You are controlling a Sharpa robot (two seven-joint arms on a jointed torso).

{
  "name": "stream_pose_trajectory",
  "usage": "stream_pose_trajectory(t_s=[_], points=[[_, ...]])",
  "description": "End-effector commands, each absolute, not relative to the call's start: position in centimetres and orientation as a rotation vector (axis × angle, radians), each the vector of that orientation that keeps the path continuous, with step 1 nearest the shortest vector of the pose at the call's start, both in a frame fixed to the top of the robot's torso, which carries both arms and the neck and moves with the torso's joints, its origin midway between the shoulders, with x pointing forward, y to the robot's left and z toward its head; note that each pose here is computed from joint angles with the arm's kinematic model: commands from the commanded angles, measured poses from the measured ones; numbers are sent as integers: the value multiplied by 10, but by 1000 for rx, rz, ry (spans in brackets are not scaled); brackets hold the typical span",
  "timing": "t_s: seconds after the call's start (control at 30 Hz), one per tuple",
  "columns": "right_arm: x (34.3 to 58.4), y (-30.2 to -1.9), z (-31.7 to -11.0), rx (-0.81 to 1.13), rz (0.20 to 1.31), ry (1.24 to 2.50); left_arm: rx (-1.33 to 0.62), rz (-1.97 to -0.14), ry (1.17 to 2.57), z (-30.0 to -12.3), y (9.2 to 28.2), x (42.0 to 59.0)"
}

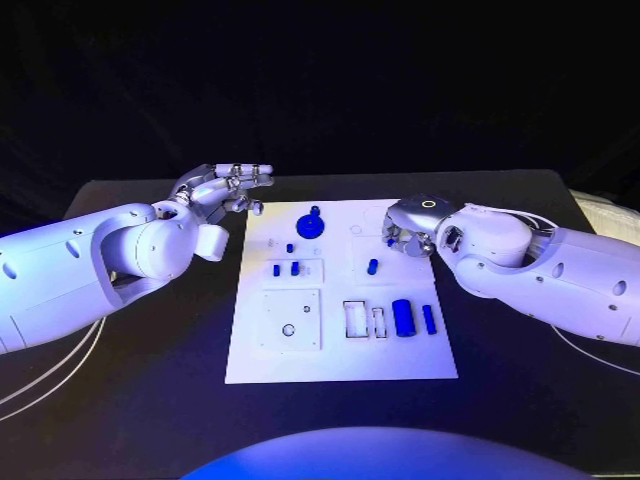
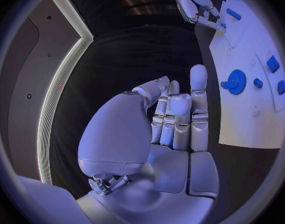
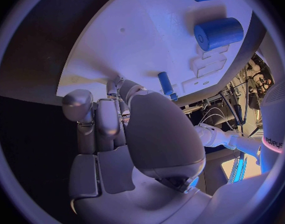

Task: Assemble the parts on the task board

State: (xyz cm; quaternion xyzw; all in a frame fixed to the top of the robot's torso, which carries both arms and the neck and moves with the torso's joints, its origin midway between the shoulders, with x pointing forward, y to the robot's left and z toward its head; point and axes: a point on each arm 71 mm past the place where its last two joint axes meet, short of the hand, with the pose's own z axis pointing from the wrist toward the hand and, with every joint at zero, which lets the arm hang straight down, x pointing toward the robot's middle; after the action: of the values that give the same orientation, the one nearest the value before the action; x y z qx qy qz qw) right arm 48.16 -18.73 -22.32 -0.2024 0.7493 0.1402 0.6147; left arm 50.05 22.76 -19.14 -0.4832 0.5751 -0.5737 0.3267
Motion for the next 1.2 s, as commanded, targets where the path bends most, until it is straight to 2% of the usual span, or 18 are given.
stream_pose_trajectory(t_s=[0.03,0.57,0.97,1.2], points=[[478,-188,-224,-401,354,1706,-1259,-1517,1513,-191,226,500],[473,-192,-196,-340,384,1626,-1265,-1505,1515,-192,229,502],[436,-135,-187,-416,589,1626,-1262,-1515,1521,-192,226,502],[415,-102,-195,-472,696,1650,-1258,-1528,1529,-191,221,500]])
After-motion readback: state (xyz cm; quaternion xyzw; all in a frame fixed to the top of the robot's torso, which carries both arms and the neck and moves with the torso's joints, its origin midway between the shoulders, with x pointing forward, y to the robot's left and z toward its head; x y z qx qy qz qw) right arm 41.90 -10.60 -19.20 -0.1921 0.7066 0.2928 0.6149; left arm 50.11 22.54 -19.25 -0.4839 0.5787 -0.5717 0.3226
